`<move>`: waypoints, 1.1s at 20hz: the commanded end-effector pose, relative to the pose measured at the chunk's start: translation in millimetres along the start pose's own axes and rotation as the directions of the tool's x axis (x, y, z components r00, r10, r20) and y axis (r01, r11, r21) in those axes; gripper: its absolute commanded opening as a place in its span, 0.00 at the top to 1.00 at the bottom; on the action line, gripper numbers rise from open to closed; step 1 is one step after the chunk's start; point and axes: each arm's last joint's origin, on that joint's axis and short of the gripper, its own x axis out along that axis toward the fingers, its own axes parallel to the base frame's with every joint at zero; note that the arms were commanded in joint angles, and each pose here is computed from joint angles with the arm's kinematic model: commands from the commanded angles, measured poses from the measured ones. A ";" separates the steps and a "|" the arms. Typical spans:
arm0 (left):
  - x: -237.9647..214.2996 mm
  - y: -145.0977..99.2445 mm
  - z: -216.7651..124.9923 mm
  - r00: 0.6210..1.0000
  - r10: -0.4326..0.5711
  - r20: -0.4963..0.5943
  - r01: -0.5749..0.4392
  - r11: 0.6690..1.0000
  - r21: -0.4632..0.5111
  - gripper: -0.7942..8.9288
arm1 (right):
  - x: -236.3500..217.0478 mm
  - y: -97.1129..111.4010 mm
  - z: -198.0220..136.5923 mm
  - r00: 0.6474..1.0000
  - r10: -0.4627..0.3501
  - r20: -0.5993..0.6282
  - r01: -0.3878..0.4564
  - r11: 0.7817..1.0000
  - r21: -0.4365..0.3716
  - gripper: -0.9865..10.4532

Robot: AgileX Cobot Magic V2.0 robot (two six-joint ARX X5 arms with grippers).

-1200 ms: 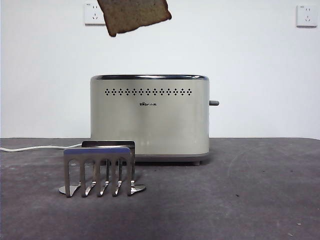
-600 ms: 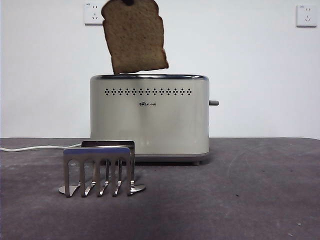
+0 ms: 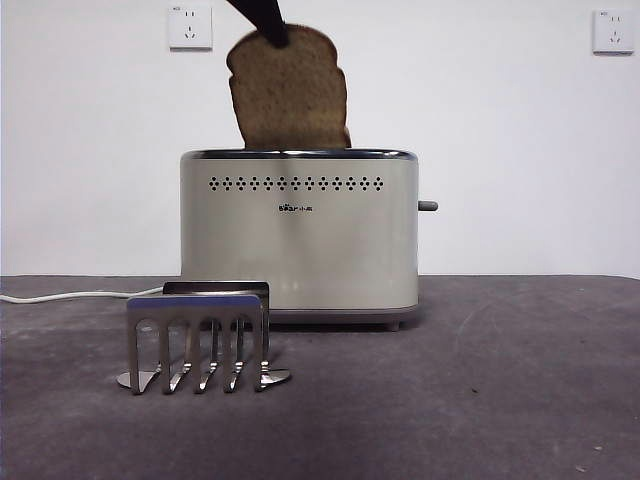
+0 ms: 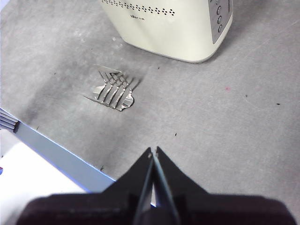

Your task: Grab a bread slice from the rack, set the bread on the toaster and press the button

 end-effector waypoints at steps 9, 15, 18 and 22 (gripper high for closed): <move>53.6 11.3 -13.9 0.999 0.001 -0.038 -0.001 1.000 -0.006 0.93 | 1.3 -0.6 1.6 1.000 0.003 0.002 -0.003 1.000 -0.011 0.92; 73.6 18.4 -21.3 0.999 0.026 -0.038 -0.027 0.999 -0.029 0.91 | 14.8 -11.1 18.3 0.999 -0.004 0.047 0.005 0.999 -0.032 0.92; 74.8 21.5 -21.7 0.999 0.046 -0.022 -0.047 0.997 -0.066 0.70 | 28.6 -21.3 33.2 0.996 -0.008 0.087 0.011 1.000 -0.027 0.92; 74.2 22.7 -21.1 0.998 0.057 -0.014 -0.058 0.995 -0.085 0.65 | 53.0 -38.3 51.8 0.993 -0.011 0.117 0.013 1.000 -0.016 0.92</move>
